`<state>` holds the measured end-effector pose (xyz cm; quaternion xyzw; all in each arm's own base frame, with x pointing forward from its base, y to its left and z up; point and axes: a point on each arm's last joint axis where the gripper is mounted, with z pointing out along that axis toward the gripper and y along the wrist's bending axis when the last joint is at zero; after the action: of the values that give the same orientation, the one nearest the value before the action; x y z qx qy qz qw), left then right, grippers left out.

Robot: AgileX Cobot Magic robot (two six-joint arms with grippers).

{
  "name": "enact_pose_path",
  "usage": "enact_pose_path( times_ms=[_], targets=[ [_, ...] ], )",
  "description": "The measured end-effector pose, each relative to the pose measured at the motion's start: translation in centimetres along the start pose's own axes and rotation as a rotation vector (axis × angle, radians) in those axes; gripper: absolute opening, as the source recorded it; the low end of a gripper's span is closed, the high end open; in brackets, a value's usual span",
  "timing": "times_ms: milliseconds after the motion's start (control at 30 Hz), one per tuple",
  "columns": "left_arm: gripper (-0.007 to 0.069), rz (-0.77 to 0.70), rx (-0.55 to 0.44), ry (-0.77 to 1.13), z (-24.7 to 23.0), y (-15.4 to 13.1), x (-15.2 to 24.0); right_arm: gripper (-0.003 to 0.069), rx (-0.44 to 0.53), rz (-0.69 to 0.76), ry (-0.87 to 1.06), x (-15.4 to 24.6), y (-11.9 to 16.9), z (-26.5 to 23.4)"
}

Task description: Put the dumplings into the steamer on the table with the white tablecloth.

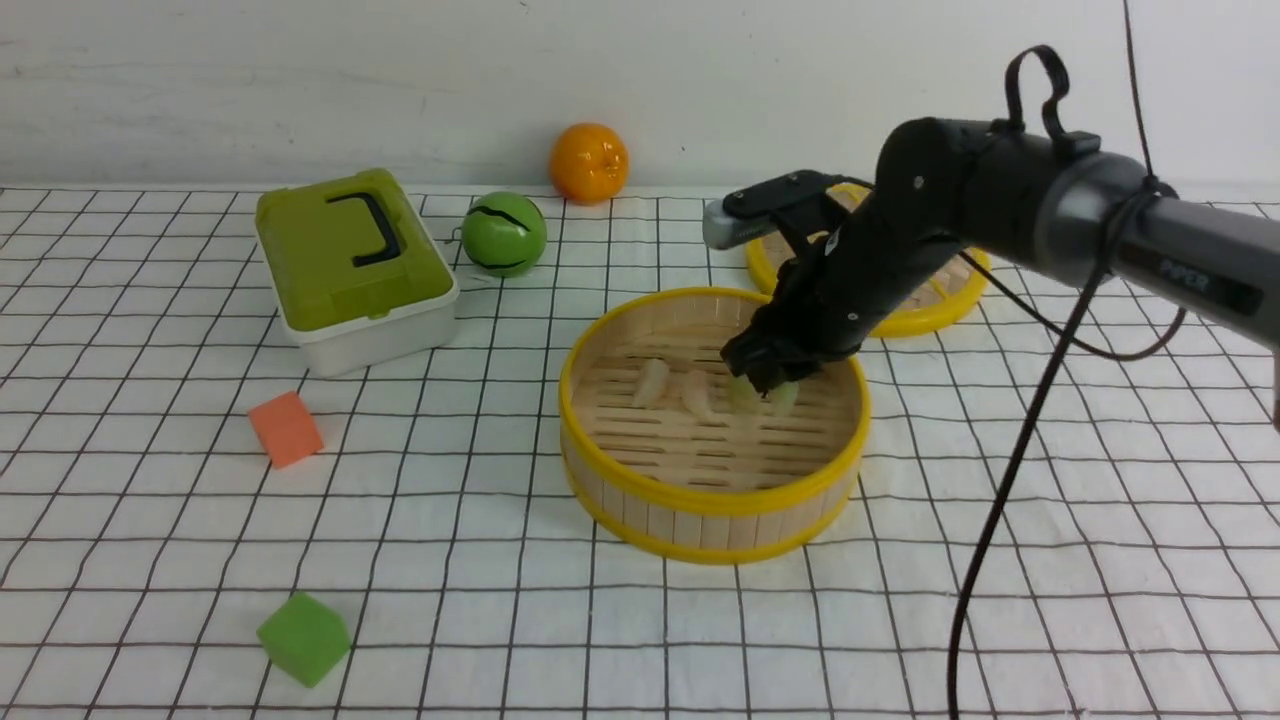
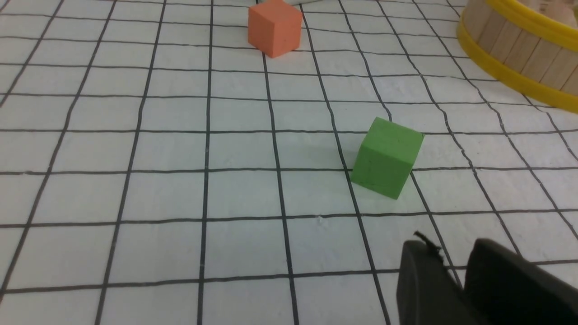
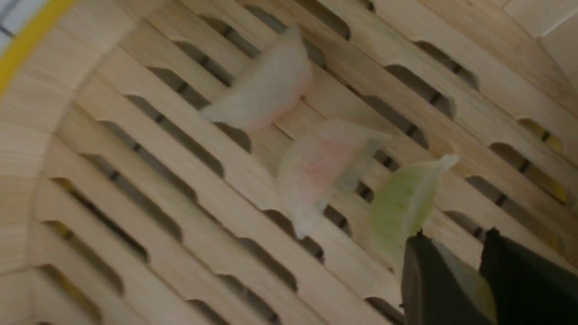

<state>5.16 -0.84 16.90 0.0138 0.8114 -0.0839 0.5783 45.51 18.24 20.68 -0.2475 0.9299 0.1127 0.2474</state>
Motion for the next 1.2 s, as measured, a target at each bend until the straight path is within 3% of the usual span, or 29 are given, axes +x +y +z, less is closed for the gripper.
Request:
enact_pose_path(
  times_ms=[333,400,600,733,967,1100,1200],
  targets=[
    [0.0146,0.000,0.000,0.000,0.0,0.0,0.0,0.0167,0.012,0.036,0.018,0.4,-0.3,1.3],
    [0.0146,0.000,0.000,0.000,0.0,0.0,0.0,0.0195,0.013,0.051,0.017,0.4,-0.4,1.5],
    [0.0146,0.001,0.000,0.000,0.0,0.0,0.0,0.0391,0.015,0.092,0.010,0.3,-0.4,1.5],
    [0.0152,0.001,0.000,0.000,0.0,0.0,0.0,0.0451,0.026,0.101,-0.010,-0.2,-0.2,0.0],
    [0.0160,0.001,0.000,0.000,0.0,0.0,0.0,0.0458,0.071,0.046,-0.047,-1.2,0.1,-4.8],
    [0.0164,0.001,0.000,0.000,0.0,0.0,0.0,0.0428,0.156,-0.032,-0.048,-1.6,0.3,-10.5],
    [0.0164,0.001,0.000,0.000,0.0,0.0,0.0,0.0318,0.319,-0.115,-0.070,-1.4,0.4,-18.7]
  ],
)
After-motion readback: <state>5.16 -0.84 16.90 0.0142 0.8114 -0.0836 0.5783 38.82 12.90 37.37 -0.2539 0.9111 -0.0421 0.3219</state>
